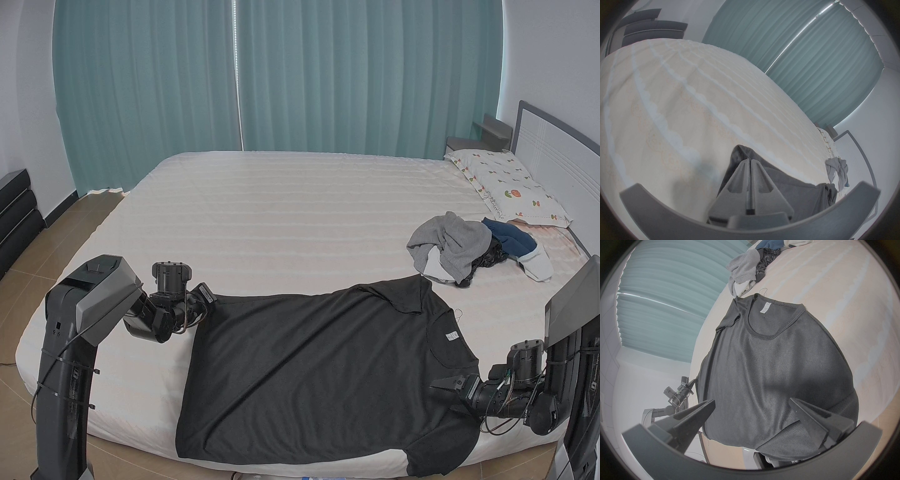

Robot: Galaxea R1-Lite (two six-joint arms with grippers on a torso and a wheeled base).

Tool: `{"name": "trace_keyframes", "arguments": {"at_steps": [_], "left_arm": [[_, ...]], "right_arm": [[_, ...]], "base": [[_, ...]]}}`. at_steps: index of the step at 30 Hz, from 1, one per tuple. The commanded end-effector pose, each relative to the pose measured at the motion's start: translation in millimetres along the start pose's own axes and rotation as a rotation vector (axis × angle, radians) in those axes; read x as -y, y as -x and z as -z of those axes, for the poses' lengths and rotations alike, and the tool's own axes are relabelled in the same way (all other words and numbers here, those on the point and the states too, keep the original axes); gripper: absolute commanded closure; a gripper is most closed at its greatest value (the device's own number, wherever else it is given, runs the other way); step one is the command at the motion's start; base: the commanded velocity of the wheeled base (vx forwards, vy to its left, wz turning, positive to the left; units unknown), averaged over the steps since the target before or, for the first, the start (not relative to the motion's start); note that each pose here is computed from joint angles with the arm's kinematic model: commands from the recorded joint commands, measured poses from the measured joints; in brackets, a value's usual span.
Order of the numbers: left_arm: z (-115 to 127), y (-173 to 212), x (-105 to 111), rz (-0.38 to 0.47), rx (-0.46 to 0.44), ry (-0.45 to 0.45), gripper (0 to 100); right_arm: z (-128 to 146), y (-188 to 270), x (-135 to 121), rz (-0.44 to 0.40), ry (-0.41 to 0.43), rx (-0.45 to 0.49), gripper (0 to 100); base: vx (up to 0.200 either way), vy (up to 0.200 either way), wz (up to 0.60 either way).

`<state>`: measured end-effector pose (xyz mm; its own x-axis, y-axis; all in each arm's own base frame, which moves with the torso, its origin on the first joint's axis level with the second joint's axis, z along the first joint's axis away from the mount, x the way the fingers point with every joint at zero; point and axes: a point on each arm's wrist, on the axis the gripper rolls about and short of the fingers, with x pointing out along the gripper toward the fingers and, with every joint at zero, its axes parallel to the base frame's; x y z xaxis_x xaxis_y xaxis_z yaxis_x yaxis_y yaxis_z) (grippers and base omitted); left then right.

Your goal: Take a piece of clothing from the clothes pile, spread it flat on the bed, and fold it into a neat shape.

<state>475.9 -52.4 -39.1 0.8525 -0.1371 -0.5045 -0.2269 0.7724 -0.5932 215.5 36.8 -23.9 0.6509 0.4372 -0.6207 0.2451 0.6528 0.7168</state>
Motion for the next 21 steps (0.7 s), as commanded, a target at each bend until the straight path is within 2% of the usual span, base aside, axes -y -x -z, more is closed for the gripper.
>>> {"name": "trace_keyframes", "arguments": {"at_steps": [1, 8, 15, 21], "left_arm": [[-1.8, -2.2, -0.3, 0.003, 0.041, 0.000, 100], [-11.5, -10.0, 0.7, 0.026, 0.128, 0.011, 100], [-24.7, -24.4, -7.4, -0.010, 0.222, 0.026, 100], [-27.4, -26.3, -11.8, -0.025, 0.238, 0.031, 100]], "right_arm": [[1.8, 2.3, 0.7, 0.002, 0.000, -0.002, 0], [1.5, 2.1, 0.5, 0.000, 0.000, -0.001, 0], [1.5, 2.1, 0.5, 0.000, 0.000, -0.001, 0], [1.8, 2.0, 0.3, 0.000, 0.001, -0.002, 0]], "base": [[0.000, 0.000, 0.00], [0.000, 0.000, 0.00], [0.000, 0.000, 0.00], [0.000, 0.000, 0.00]]}}
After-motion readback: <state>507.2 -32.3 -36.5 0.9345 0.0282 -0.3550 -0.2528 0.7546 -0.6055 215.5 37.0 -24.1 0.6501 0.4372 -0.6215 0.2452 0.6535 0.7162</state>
